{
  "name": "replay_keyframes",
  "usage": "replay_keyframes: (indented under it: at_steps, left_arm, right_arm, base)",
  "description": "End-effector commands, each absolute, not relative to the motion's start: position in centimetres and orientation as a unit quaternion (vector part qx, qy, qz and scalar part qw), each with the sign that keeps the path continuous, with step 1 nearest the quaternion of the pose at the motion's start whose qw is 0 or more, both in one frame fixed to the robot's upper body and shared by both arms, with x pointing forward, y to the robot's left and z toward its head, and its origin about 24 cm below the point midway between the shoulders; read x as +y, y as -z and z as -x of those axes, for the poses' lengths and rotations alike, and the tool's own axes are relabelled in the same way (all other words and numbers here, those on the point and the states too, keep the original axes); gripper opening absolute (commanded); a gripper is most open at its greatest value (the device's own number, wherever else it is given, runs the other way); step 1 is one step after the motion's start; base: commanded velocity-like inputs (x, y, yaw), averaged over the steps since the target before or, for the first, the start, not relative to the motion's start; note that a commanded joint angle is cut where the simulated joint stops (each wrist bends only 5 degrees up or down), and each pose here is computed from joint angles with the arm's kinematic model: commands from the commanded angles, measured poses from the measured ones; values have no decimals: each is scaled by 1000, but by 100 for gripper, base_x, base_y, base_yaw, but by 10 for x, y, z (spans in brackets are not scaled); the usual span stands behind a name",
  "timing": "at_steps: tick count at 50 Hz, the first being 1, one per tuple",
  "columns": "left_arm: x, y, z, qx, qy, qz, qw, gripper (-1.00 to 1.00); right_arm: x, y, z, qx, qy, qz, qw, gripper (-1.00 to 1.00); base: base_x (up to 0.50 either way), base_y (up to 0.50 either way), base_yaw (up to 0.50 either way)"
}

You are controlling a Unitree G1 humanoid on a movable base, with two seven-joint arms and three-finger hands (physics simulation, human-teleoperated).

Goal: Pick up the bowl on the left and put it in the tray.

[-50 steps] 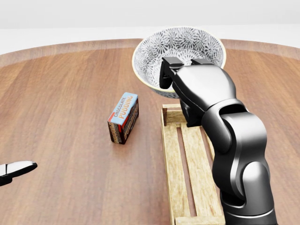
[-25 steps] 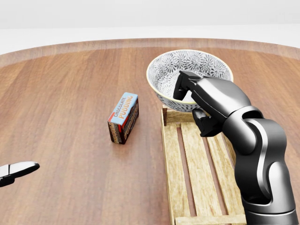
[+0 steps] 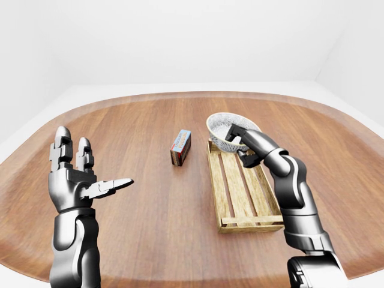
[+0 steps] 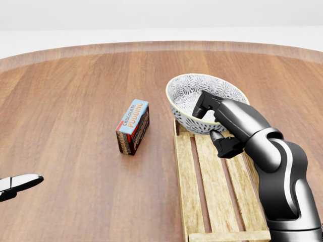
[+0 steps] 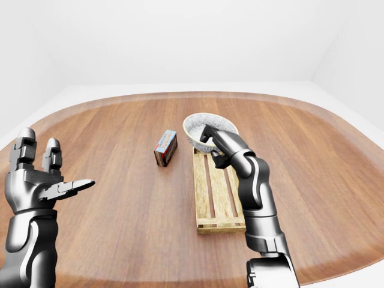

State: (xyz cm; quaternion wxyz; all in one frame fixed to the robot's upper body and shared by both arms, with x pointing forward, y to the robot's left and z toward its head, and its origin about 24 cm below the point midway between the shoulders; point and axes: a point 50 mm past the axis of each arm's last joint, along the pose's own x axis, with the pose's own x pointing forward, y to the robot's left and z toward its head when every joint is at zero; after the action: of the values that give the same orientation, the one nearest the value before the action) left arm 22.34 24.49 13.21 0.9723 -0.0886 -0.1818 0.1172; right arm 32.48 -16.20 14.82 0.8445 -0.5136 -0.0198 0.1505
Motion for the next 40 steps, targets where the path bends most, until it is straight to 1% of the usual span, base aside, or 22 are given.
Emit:
replay_keyframes:
  at_steps: [1,13,40]
  left_arm:
    - [245,-131,-224,-181,-118,89,972,100]
    - [246,-132,-223,-182,-119,89,972,100]
    - [245,-132,-224,-181,-118,89,972,100]
  right_arm:
    - [-171,-133,-332,-4,-128,487,864,-100]
    - [-177,-119,-336,14,-117,470,875,-100]
    - [-181,-103,-341,41,-91,503,859,-100]
  base:
    - [0,0,0]
    - [0,0,0]
    - [0,0,0]
